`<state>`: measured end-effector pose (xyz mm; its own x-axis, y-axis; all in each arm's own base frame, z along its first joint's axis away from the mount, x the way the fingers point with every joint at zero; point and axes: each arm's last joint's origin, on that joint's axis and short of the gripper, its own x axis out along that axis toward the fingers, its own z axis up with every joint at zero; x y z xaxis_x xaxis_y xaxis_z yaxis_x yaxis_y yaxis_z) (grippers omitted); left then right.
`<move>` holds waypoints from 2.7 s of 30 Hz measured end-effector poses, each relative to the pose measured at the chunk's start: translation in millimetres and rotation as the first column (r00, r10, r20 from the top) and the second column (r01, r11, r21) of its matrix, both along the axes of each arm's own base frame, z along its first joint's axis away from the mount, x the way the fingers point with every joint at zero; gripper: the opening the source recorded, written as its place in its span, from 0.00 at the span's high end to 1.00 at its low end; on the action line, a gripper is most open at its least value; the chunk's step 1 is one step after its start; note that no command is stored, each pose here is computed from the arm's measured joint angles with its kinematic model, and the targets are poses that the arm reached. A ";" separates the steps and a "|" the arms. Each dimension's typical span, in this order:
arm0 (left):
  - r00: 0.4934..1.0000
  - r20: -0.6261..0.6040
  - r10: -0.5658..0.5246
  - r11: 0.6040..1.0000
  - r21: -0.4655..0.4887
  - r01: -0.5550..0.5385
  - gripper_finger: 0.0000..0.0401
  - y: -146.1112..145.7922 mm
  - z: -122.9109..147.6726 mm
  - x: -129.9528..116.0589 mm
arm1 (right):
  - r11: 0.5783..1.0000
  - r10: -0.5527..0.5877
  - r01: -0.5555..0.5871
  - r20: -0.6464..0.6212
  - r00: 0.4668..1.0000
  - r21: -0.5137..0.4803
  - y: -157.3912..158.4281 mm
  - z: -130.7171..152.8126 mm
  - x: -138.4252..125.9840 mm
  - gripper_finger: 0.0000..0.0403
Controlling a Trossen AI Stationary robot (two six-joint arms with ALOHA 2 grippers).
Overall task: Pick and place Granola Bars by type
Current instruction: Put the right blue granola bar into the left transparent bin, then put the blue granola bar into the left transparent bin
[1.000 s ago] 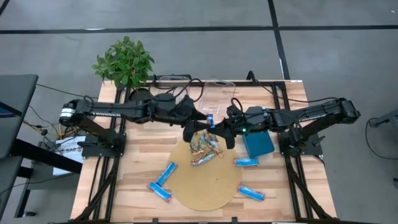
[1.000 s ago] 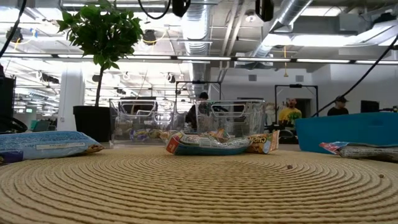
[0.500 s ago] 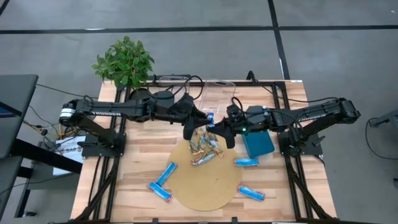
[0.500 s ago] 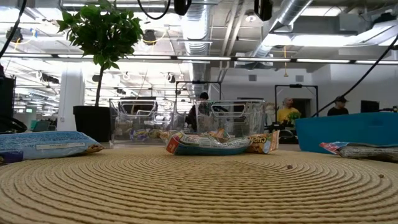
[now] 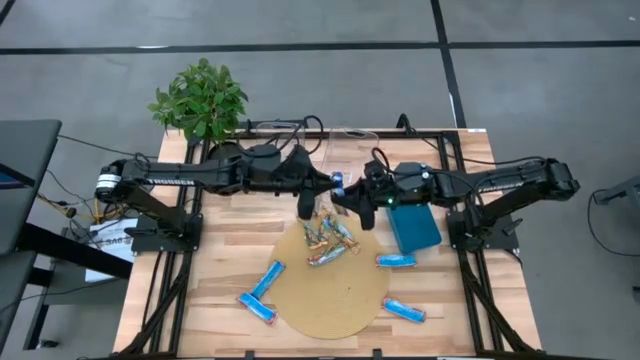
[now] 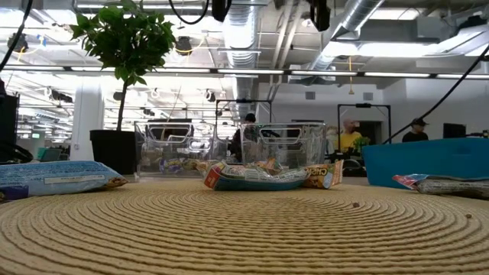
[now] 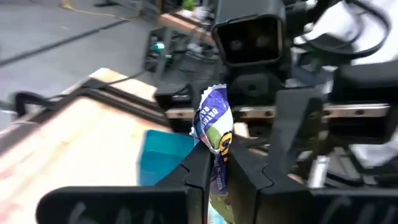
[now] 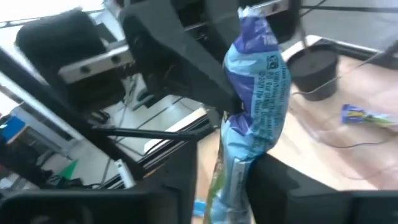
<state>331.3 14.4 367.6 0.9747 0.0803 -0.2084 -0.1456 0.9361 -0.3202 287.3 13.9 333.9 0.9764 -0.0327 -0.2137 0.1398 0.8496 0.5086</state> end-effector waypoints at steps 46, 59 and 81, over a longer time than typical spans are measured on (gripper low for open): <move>0.721 -0.682 0.126 0.992 0.085 -0.093 0.54 69.9 -53.4 -56.9 | 0.989 0.068 -0.113 -0.382 0.922 -0.097 -26.2 -32.3 -17.2 0.57; 0.531 -0.846 -0.037 0.974 -0.150 -0.170 0.61 -49.1 -65.1 -73.6 | 0.956 0.170 -0.270 -0.534 0.828 -0.114 30.0 -33.9 -49.2 0.63; 0.253 -0.967 0.036 0.952 -0.044 -0.304 0.54 -166.7 -171.9 -45.6 | 0.898 0.250 -0.412 -0.596 0.763 -0.152 42.5 -38.7 -56.3 0.70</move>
<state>285.7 -152.3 195.7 0.0305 0.0479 -0.9984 -0.6155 0.7879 0.0190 231.0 56.5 295.2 0.6526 0.1369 -0.7453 0.0092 0.9820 0.1885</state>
